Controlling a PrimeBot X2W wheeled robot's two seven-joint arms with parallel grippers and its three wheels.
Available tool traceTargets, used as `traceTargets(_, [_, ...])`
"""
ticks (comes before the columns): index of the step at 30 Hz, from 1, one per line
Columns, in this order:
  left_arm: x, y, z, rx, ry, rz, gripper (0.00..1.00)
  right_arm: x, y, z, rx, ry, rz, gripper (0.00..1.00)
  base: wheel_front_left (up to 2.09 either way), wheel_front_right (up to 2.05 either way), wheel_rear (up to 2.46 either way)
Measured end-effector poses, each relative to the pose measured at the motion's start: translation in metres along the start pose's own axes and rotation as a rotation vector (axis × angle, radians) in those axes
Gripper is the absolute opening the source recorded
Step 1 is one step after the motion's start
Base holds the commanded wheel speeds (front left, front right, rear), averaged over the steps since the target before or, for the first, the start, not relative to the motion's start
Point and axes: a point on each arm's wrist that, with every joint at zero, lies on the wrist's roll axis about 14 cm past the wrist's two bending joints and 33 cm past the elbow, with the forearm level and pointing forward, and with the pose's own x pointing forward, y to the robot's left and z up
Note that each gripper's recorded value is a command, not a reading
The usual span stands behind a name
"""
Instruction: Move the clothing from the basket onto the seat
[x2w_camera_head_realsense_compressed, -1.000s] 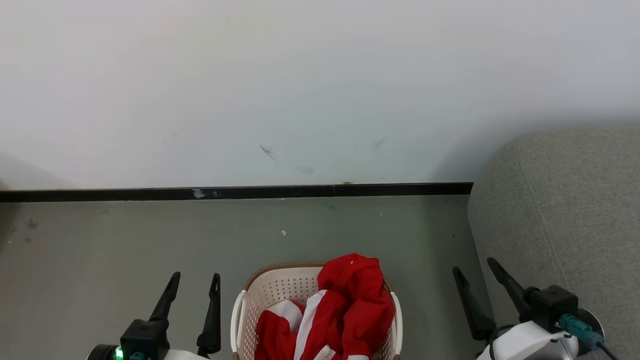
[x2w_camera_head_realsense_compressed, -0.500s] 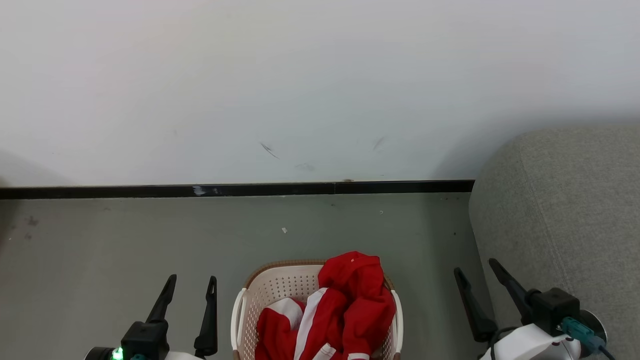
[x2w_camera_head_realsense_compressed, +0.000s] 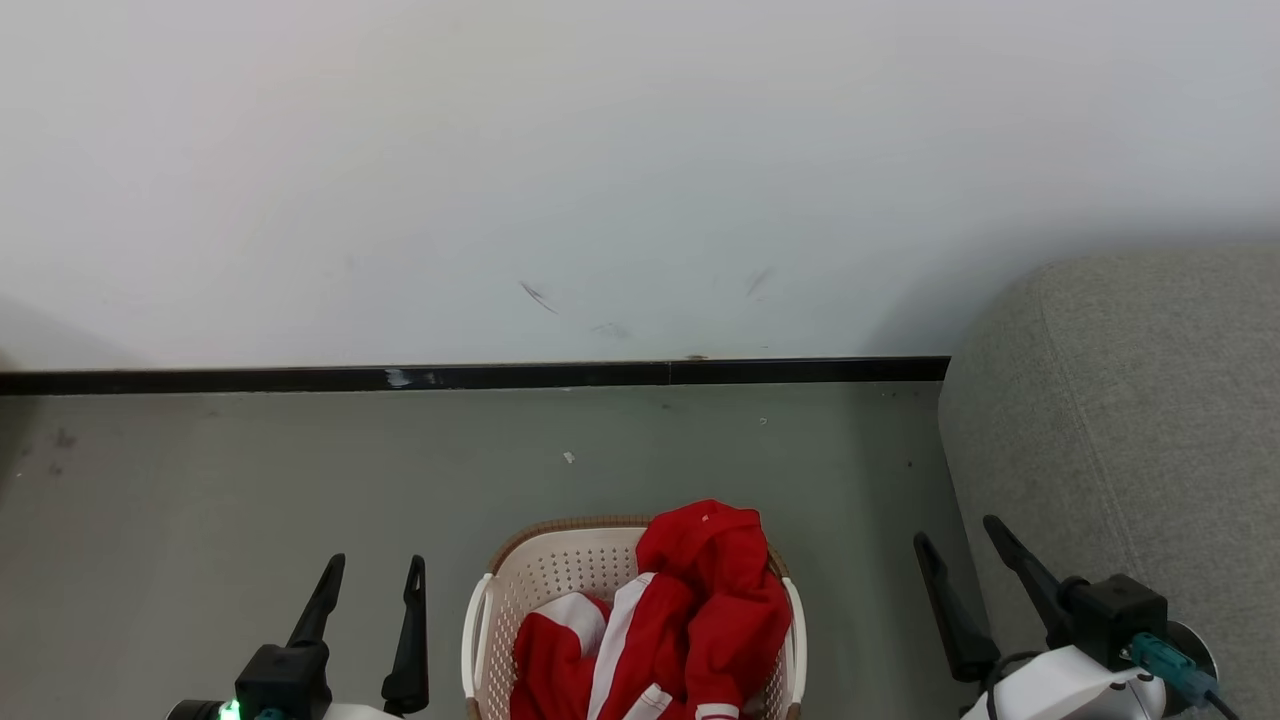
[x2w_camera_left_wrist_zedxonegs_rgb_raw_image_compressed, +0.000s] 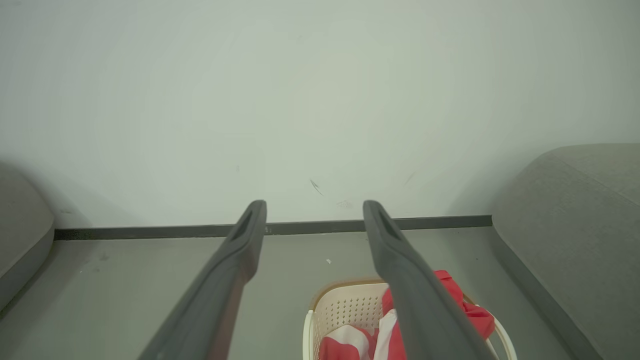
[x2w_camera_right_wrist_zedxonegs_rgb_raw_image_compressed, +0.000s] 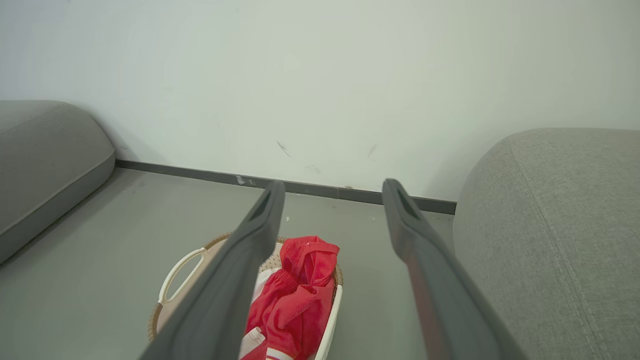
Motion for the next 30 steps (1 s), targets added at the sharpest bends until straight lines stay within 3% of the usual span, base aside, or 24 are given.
traceTargets(19, [0.001, 0.002, -0.020, 0.004, 0.062, 0.011, 1.00, 0.003, -0.004, -0.005, 0.012, 0.013, -0.011, 1.00, 0.00, 0.00, 0.00])
traceTargets(30, [0.014, -0.010, -0.038, 0.060, 0.117, -0.050, 1.00, 0.008, -0.017, -0.007, 0.009, 0.015, -0.045, 1.00, 0.00, 0.00, 0.00])
